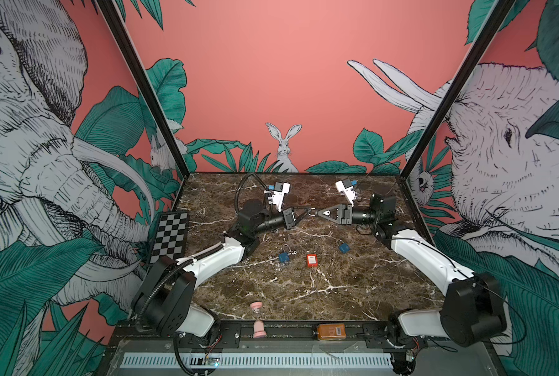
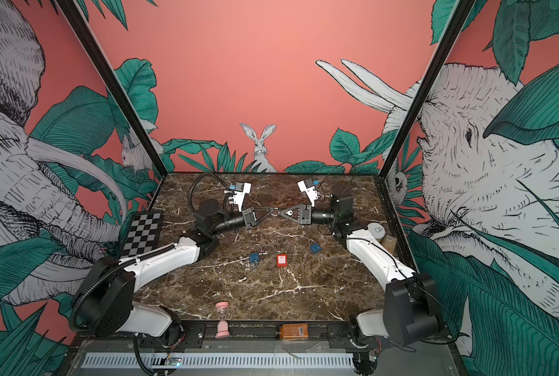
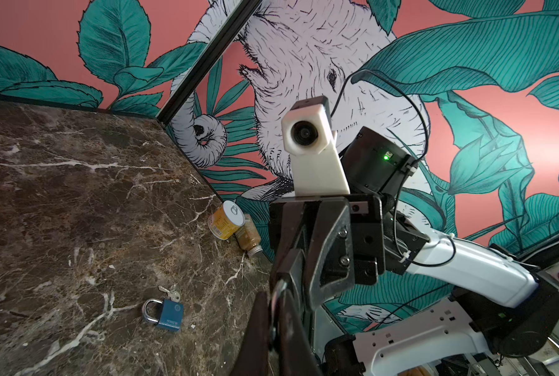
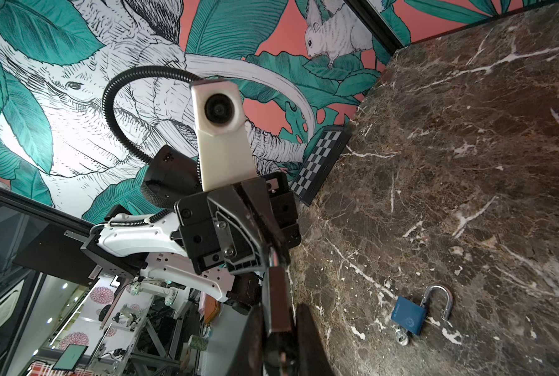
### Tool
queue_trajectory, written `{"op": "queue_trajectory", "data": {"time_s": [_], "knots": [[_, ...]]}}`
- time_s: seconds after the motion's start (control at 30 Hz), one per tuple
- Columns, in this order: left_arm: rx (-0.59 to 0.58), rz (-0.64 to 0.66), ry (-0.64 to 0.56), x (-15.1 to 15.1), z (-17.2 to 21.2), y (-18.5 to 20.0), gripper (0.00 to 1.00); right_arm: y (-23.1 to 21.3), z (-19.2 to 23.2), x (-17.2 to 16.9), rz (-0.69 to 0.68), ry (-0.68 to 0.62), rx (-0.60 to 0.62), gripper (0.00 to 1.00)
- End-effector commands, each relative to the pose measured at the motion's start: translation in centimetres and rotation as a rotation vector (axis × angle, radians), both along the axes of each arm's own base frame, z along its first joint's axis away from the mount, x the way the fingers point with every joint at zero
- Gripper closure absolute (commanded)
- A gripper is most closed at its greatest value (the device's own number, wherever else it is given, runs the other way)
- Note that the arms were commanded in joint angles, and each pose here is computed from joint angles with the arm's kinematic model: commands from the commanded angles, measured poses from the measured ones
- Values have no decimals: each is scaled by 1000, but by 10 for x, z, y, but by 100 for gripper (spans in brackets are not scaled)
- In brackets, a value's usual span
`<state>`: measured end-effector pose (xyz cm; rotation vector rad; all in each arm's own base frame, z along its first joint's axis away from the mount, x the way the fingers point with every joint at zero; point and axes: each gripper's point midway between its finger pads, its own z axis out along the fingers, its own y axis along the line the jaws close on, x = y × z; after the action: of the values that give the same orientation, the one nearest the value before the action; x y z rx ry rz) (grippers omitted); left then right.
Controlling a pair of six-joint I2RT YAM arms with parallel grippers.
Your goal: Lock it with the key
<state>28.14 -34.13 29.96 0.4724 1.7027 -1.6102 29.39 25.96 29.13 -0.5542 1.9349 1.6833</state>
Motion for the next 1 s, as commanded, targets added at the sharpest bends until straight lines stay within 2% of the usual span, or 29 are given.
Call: {"op": "queue_trajectory", "data": {"time_s": [0.0,0.2,0.37,0.53,0.67,0.9,0.97], "knots": [[-44,-315,-78,-72,22,-33,100,20,10,23,-68,-86,13,100],[-39,-319,-83,-75,20,-31,100,28,7,30,-54,-76,18,100],[-23,-303,-83,-72,14,-32,100,49,-4,20,14,-46,0,100],[-33,-185,-79,-50,9,-21,100,68,-27,0,66,4,-14,100],[-29,-146,-66,-35,8,-11,100,63,-35,-5,45,20,-24,100],[-2,-172,-57,-36,5,-13,100,45,-33,14,-86,11,-23,100],[-11,-178,-55,-38,6,-13,96,42,-29,18,-112,6,-4,100]]}}
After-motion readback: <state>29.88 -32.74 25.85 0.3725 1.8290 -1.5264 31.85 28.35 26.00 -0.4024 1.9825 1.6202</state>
